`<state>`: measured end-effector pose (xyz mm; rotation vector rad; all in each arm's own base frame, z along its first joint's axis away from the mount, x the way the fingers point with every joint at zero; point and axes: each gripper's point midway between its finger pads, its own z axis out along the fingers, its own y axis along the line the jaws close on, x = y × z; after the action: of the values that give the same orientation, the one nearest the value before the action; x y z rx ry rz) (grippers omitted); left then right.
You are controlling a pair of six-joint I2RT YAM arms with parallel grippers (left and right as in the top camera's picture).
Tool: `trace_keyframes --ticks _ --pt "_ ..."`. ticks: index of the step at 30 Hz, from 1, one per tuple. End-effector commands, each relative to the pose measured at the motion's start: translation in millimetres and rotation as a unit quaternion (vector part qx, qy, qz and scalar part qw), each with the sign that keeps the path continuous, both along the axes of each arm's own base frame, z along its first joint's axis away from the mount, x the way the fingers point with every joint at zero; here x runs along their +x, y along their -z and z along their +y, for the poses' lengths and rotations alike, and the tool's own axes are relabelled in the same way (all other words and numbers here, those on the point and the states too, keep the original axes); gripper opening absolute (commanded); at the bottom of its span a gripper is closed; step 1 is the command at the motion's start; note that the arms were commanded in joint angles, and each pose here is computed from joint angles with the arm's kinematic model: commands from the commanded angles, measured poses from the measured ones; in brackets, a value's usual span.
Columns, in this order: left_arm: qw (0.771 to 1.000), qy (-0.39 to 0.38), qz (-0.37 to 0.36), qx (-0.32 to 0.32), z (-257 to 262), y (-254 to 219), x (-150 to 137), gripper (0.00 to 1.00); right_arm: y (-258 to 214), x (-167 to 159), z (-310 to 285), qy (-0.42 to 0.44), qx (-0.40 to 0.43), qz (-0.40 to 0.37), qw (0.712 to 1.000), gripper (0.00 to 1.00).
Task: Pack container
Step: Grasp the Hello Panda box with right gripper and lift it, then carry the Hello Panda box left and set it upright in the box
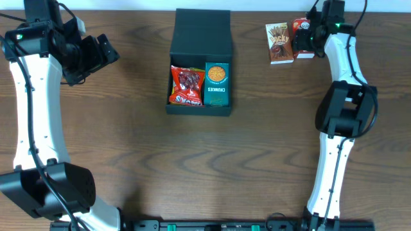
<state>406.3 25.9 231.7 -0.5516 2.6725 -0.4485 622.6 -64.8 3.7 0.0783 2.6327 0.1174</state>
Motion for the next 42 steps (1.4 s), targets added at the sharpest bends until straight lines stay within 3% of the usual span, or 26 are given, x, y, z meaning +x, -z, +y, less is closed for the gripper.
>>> trace_keyframes --ticks 1,10,14,27,33,42 --pt "1.000 -0.006 -0.013 0.015 5 -11 -1 0.95 25 -16 20 -0.005 0.022 0.043 0.999 0.67" --pt "1.000 -0.006 -0.010 0.018 6 -11 -3 0.95 30 -32 47 -0.026 0.025 0.082 0.996 0.53" --pt "1.000 -0.006 -0.010 0.018 6 -11 -3 0.95 16 -32 59 -0.036 0.024 0.077 0.996 0.54" --pt "1.000 0.002 -0.011 0.022 6 -10 -3 0.95 -141 -30 84 -0.059 0.014 -0.037 0.997 0.43" --pt "1.000 0.003 -0.012 0.022 6 -11 -3 0.95 -199 -68 122 -0.087 0.021 -0.039 0.995 0.41" --pt "0.999 0.015 -0.009 0.027 6 -9 -5 0.95 -176 -146 223 -0.080 0.067 0.106 0.989 0.41"
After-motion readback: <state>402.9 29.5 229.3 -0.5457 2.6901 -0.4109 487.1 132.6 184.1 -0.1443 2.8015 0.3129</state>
